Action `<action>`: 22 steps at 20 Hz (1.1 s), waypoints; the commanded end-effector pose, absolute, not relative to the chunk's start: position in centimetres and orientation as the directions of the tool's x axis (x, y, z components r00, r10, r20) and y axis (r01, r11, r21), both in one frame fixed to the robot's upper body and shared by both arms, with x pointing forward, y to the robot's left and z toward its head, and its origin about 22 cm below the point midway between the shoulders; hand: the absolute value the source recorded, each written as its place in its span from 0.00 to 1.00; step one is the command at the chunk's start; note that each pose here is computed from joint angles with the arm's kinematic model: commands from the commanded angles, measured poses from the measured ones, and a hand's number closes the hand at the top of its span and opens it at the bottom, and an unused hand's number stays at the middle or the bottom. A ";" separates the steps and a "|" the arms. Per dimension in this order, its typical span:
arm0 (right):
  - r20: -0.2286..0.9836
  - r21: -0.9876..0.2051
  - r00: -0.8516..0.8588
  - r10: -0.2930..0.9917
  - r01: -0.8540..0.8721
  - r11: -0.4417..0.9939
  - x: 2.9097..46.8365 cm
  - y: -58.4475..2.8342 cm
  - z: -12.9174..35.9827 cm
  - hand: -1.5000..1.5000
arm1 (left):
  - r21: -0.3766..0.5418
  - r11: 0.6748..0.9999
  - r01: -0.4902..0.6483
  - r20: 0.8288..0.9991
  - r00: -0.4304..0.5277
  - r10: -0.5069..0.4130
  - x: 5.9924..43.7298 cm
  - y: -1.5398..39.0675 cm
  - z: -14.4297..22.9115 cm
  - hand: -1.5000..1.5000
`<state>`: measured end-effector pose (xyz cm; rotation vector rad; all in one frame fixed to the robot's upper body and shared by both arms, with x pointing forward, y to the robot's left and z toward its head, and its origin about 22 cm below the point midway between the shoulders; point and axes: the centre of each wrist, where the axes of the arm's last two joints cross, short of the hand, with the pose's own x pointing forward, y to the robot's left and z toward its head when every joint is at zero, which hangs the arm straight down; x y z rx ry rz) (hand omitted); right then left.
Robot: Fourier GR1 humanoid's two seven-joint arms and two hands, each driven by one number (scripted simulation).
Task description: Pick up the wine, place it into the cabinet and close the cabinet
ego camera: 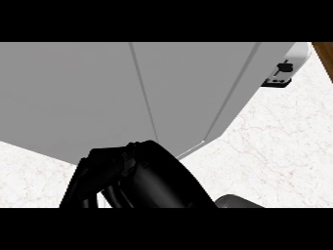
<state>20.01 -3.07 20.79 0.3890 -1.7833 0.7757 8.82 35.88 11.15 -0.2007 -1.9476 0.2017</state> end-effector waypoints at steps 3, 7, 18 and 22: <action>0.924 -0.334 -0.354 0.144 -0.564 0.756 24.7 -1.1 23.4 1.00 | -0.259 0.964 0.065 0.898 -0.351 0.265 8.8 36.4 12.4 0.00; 0.911 -0.361 -0.370 0.182 -0.502 0.786 28.8 -0.9 22.8 1.00 | -0.226 0.972 0.060 0.910 -0.343 0.232 8.4 36.4 11.7 0.00; 0.905 -0.372 -0.370 0.210 -0.449 0.813 36.3 -6.0 22.5 1.00 | -0.279 0.953 0.115 0.902 -0.309 0.301 11.0 32.3 11.0 0.00; 0.895 -0.398 -0.378 0.239 -0.428 0.811 37.5 -5.0 21.2 1.00 | -0.240 0.964 0.115 0.921 -0.288 0.264 12.7 32.5 11.5 0.00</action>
